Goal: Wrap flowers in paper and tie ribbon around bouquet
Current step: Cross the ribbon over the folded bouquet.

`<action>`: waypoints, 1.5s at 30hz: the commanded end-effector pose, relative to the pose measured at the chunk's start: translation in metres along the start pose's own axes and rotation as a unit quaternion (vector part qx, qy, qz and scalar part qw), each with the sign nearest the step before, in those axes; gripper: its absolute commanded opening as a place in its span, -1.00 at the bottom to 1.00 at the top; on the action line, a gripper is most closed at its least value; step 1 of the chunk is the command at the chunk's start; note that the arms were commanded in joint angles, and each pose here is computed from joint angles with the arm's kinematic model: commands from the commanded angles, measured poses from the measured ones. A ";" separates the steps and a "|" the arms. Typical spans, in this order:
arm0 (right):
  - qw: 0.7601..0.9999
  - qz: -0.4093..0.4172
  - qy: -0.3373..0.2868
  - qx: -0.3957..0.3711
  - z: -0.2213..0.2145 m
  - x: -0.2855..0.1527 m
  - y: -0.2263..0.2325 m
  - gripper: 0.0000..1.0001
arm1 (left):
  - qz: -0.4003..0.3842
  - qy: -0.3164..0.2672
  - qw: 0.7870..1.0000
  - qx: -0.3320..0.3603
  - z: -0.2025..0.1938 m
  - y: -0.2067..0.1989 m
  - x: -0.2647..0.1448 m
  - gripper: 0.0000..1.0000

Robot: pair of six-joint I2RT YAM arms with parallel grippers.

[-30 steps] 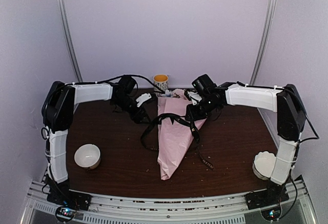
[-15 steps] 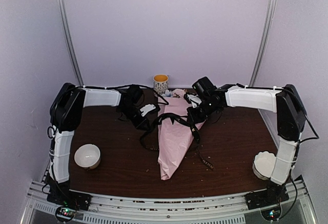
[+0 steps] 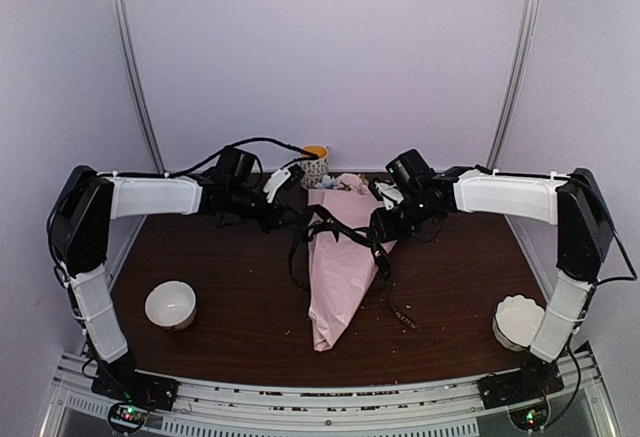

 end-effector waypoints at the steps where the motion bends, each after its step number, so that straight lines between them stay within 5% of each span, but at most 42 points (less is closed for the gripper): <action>1: 1.000 0.002 0.013 0.006 -0.007 0.015 -0.004 -0.29 | -0.046 -0.059 0.996 0.047 0.025 -0.025 0.007 -1.00; 7: 1.000 0.015 0.015 0.003 -0.006 0.016 -0.001 -0.35 | -0.071 -0.039 0.992 0.094 0.033 -0.054 0.019 -1.00; 12: 0.999 -0.036 0.008 0.010 -0.002 0.016 -0.013 -0.92 | -0.069 -0.023 0.992 0.106 0.031 -0.061 0.023 -1.00; 27: 0.998 -0.040 -0.023 0.034 0.021 0.019 -0.013 -0.99 | -0.080 0.024 0.989 0.126 0.023 -0.077 0.043 -1.00; 30: 0.999 -0.023 -0.013 0.033 0.019 0.024 -0.010 -0.98 | -0.086 0.030 0.986 0.140 0.025 -0.083 0.044 -0.83; 39: 0.998 -0.050 -0.020 0.034 0.027 0.022 -0.015 -0.92 | -0.081 0.091 0.972 0.200 0.024 -0.085 0.034 0.22; 45: 0.998 -0.049 -0.016 0.031 0.025 0.022 -0.015 -0.92 | 0.037 0.105 0.966 0.233 0.037 -0.044 0.029 0.65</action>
Point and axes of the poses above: each gripper's point midway between its finger pads, its own x axis out along the fingers, its own y axis along the line the jaws close on, z = x × y, the point moved 5 cm from there along -x, back along the fingers, and after that the axes turned 6 degrees about x, right-handed, at the moved point
